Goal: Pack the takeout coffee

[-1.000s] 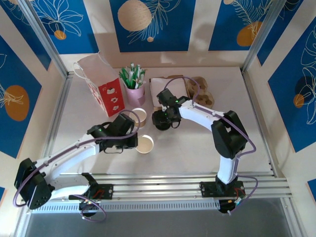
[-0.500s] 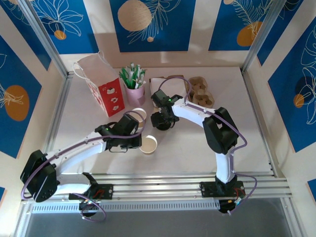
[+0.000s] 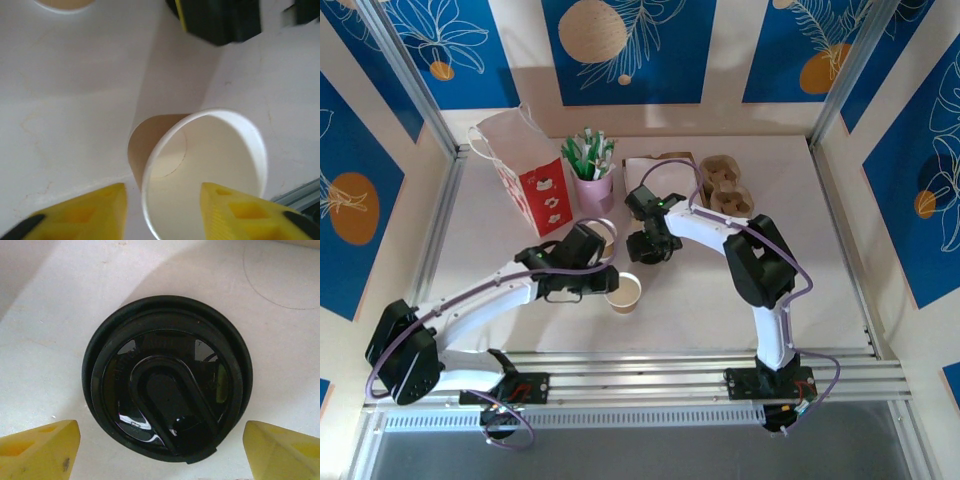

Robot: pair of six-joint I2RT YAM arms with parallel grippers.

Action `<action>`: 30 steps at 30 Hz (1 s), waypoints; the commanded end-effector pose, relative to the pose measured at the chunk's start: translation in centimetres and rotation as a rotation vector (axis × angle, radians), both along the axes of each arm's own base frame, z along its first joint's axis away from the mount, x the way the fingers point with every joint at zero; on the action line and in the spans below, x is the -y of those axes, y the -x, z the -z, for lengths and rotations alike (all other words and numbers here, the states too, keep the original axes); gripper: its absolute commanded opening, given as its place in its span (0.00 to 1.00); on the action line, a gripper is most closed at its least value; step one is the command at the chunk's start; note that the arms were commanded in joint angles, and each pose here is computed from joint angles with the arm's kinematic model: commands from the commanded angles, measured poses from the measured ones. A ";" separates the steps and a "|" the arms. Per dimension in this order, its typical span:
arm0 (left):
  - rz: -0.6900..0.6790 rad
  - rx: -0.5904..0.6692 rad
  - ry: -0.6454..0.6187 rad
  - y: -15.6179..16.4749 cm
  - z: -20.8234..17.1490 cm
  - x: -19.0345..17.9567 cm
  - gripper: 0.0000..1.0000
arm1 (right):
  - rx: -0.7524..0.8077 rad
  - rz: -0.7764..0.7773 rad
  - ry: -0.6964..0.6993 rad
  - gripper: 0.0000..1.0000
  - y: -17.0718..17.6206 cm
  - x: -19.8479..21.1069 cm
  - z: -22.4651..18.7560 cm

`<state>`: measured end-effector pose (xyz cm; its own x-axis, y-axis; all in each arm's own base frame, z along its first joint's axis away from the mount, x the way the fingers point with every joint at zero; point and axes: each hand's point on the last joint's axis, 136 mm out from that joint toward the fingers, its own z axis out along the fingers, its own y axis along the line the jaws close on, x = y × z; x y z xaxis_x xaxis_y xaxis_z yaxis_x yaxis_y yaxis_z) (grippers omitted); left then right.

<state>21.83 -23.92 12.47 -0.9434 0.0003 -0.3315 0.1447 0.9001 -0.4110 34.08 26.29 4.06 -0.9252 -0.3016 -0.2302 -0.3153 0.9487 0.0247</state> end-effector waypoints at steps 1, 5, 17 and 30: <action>0.011 0.096 -0.010 -0.9 -3.8 -0.5 0.50 | -0.022 -0.017 -0.012 0.83 -0.1 -0.4 -0.1; -0.013 0.226 -0.045 -2.0 -8.2 -2.4 0.58 | -0.029 -0.020 0.005 0.81 -0.1 -0.2 0.3; -0.098 0.413 -0.201 -1.1 -13.0 -10.0 0.61 | -0.022 -0.036 0.051 0.78 -0.4 0.0 1.0; -0.116 0.508 -0.352 0.6 -13.7 -14.9 0.65 | 0.023 -0.050 0.080 0.80 -1.5 -0.3 0.4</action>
<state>21.52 -10.86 26.68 -0.6704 0.0485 -0.7404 0.1606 0.9837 -0.0811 35.41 26.43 3.51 -0.9090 -0.3462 -0.2320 -0.3461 0.9372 -0.0428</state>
